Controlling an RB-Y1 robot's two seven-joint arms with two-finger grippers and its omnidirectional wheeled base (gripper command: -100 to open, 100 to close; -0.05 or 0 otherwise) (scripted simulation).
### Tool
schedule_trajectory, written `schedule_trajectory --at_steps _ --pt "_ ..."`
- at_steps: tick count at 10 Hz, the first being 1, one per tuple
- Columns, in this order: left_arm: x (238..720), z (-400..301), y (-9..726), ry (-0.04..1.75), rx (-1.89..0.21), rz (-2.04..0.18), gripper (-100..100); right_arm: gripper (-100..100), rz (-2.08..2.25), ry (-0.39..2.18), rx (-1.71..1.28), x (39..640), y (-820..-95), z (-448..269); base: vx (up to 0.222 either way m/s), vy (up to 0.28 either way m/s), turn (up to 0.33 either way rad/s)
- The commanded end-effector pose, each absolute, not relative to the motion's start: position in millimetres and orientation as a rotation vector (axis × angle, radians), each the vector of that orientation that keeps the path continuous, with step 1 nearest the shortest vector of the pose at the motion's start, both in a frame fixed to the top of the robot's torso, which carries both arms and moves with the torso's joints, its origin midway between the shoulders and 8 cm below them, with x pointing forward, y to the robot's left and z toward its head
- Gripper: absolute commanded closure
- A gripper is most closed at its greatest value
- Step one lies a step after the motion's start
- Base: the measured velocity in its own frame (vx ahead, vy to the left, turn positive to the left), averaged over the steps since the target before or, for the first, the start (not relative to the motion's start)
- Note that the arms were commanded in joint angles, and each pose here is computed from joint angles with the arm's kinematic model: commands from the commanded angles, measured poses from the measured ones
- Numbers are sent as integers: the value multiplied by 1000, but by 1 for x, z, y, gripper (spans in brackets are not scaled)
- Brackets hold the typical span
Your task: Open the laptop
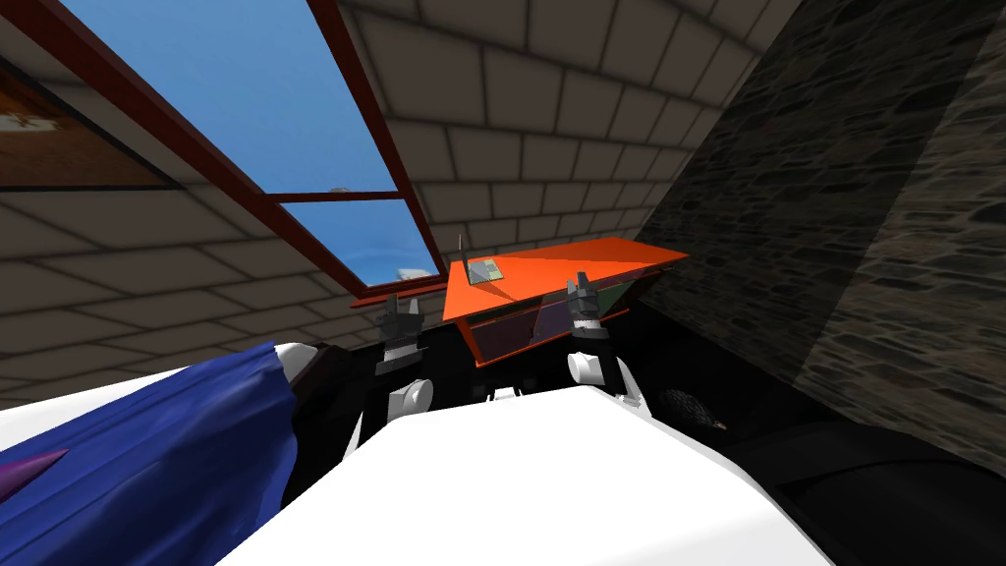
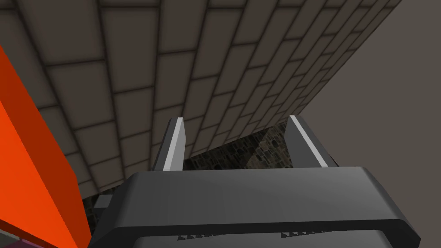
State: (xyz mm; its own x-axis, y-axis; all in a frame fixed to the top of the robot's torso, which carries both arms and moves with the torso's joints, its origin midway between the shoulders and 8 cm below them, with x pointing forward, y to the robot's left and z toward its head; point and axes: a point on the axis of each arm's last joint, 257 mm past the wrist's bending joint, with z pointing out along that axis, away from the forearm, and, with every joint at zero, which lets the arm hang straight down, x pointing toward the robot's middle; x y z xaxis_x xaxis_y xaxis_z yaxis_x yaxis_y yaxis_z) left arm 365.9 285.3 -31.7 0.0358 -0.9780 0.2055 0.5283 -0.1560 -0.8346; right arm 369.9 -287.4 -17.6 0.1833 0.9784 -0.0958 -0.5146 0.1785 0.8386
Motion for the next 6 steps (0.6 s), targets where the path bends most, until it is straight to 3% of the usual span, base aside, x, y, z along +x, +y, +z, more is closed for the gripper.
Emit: schedule_trajectory --at_steps 1,3,4,6 --pt "366 -32 285 634 -960 -1487 0 0 1212 758 766 370 -287 -18 0 0 0" --pt "366 -32 285 634 -960 -1487 0 0 1212 758 766 370 -287 -18 0 0 0" --pt "370 -32 282 667 -948 -1489 -100 0 1212 758 766 370 -287 -18 7 -9 31" --pt "379 -33 278 714 -938 -1494 -100 0 1212 758 766 370 -287 -18 2 -29 50"
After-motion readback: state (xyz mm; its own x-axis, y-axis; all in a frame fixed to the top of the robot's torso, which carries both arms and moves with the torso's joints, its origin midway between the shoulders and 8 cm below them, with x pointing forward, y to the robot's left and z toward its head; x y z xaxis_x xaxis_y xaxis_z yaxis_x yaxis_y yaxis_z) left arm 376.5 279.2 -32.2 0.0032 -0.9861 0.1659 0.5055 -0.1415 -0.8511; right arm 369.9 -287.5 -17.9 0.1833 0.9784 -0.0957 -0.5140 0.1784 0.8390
